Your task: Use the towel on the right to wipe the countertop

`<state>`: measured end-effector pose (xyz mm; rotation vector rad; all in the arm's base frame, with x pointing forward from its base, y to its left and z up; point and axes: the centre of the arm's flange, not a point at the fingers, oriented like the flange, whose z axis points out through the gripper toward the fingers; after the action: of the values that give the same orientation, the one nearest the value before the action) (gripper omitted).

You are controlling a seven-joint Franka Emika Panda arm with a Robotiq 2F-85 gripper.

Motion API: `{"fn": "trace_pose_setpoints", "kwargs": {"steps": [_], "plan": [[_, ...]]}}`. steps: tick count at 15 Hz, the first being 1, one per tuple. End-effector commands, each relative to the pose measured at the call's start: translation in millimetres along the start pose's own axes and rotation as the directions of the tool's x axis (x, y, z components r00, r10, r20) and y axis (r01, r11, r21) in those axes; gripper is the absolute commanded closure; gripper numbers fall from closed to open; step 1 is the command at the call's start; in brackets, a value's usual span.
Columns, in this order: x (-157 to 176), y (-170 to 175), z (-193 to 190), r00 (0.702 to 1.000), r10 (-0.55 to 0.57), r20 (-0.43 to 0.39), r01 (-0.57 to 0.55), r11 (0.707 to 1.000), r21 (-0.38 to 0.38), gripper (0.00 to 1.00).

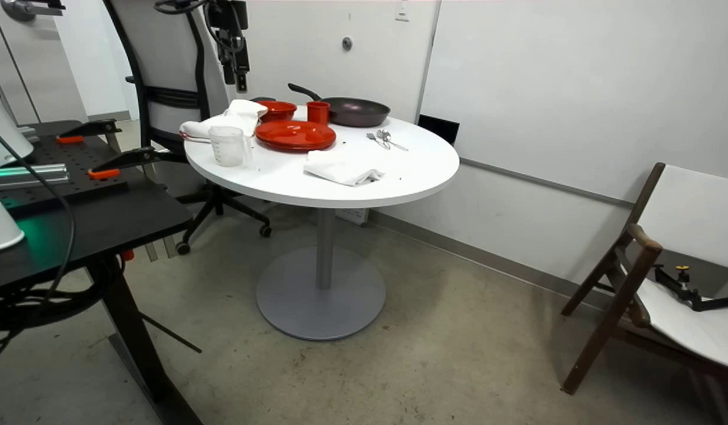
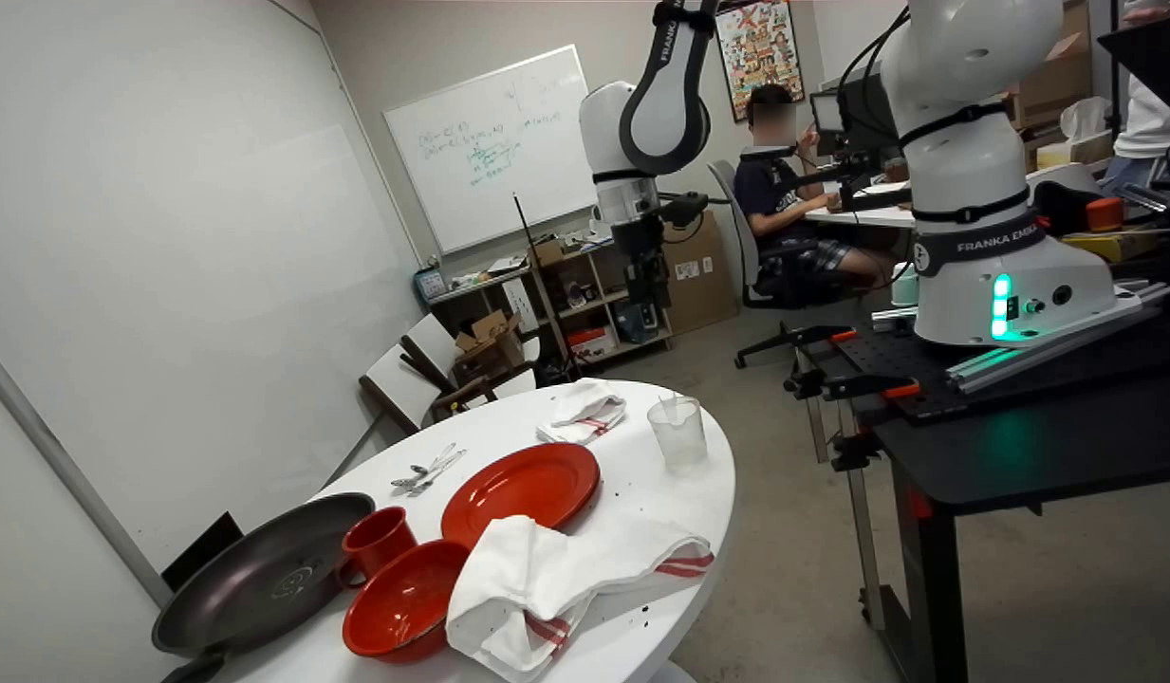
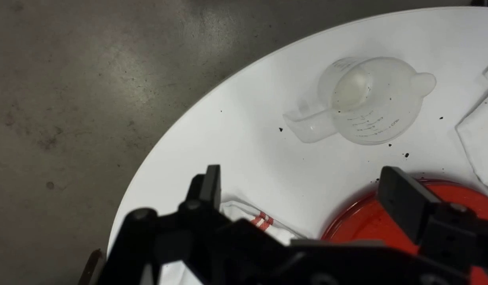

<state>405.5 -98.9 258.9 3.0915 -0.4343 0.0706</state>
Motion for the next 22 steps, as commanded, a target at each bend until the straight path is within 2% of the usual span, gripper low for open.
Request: {"fn": "trace_pose_setpoints", "kwargs": {"steps": [1,22], "plan": [[-8.7,0.2,-8.5,1.000,0.012,-0.023,-0.012,1.000,0.004,0.00],[-2.3,-0.1,-3.2,1.000,0.001,-0.006,-0.001,1.000,0.002,0.00]]}}
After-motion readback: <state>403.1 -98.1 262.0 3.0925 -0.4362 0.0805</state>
